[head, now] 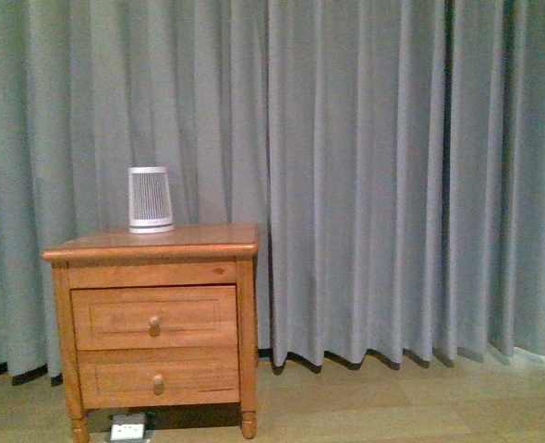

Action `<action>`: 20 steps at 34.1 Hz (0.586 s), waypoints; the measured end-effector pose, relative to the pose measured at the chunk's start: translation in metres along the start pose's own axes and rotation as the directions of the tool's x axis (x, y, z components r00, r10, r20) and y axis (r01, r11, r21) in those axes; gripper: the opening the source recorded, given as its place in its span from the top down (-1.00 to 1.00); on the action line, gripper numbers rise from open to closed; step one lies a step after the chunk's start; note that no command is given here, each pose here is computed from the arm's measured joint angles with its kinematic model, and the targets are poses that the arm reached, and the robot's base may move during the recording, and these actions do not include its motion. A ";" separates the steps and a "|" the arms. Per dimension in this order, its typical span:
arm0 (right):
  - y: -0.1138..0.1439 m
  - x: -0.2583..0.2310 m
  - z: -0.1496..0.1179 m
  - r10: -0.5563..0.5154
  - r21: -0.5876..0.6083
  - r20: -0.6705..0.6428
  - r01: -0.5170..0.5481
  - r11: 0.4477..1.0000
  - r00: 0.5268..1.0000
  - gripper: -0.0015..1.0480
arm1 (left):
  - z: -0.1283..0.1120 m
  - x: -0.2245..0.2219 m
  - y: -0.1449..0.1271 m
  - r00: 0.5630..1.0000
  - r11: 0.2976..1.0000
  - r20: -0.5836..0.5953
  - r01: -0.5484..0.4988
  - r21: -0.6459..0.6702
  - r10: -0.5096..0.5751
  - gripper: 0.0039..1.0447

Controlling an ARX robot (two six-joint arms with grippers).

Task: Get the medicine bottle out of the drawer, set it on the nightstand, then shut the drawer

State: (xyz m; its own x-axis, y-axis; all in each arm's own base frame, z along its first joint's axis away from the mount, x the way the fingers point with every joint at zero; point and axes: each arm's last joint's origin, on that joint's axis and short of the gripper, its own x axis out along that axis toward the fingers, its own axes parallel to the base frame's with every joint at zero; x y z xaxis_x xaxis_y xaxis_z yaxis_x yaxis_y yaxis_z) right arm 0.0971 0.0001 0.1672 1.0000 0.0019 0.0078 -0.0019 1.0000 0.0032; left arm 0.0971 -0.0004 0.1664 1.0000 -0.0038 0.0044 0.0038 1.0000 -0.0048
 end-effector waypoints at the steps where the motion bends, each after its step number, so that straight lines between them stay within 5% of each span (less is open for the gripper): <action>1: 0.000 0.000 0.000 0.000 0.000 0.000 0.000 1.000 1.000 -0.87 | 0.000 0.000 0.000 1.000 1.000 0.000 0.000 0.000 0.000 -0.88; 20: 0.000 0.000 0.000 0.000 0.000 0.000 0.000 1.000 1.000 -0.87 | 0.000 0.000 0.000 1.000 1.000 0.000 0.000 0.000 0.000 -0.88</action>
State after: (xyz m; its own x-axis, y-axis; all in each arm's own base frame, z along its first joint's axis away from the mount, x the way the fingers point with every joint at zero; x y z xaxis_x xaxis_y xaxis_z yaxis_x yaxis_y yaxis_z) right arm 0.0971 0.0001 0.1672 1.0000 0.0019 0.0078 -0.0019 1.0000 0.0032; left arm 0.0971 -0.0004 0.1664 1.0000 -0.0038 0.0044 0.0038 1.0000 -0.0048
